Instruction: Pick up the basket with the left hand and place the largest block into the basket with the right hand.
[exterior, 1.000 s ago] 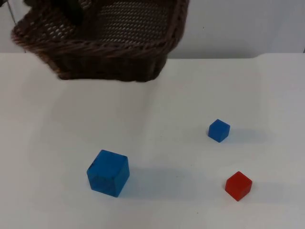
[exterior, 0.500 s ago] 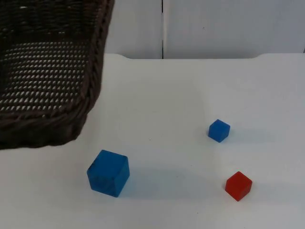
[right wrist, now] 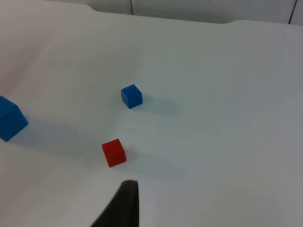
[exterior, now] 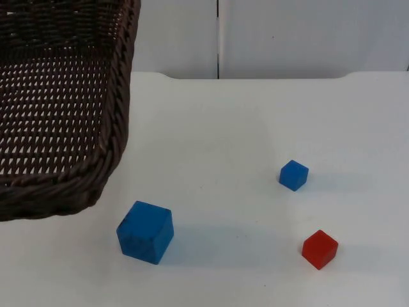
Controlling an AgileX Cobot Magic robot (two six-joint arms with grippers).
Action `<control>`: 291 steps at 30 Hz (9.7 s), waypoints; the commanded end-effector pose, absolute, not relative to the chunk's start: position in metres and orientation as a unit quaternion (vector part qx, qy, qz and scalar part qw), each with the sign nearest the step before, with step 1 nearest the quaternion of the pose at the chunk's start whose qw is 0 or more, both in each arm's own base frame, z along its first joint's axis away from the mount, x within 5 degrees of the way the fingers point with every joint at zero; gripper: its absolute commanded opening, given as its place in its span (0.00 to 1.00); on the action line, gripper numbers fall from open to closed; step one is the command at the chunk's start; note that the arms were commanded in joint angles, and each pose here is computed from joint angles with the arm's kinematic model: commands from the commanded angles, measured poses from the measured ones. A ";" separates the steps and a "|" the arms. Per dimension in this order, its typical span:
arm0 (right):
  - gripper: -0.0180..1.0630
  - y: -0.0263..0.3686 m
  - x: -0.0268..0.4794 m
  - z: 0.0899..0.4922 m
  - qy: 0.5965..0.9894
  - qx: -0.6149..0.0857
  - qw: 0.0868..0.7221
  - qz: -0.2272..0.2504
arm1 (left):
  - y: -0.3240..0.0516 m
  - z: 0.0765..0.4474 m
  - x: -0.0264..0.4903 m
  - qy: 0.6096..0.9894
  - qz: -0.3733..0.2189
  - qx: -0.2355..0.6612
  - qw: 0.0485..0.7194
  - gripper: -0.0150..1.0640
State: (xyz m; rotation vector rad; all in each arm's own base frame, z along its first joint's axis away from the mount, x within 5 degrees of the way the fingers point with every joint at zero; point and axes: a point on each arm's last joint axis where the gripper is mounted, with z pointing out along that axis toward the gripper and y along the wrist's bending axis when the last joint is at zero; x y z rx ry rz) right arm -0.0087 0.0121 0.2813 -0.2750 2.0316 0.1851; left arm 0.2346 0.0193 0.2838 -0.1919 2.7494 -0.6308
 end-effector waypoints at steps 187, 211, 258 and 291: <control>0.02 0.295 0.253 0.124 0.753 -0.568 0.286 0.168 | 0.021 0.288 0.236 0.958 -0.211 -0.062 0.183 0.01; 0.02 0.247 0.220 0.196 0.768 -0.582 0.246 0.103 | 0.021 0.288 0.236 0.958 -0.212 -0.062 0.183 0.01; 0.02 0.272 0.240 0.382 0.749 -0.517 0.380 0.165 | 0.021 0.288 0.236 0.958 -0.211 -0.063 0.184 0.01; 0.03 0.393 0.299 0.315 0.728 -0.550 0.355 0.206 | 0.021 0.288 0.237 0.958 -0.210 -0.063 0.186 0.01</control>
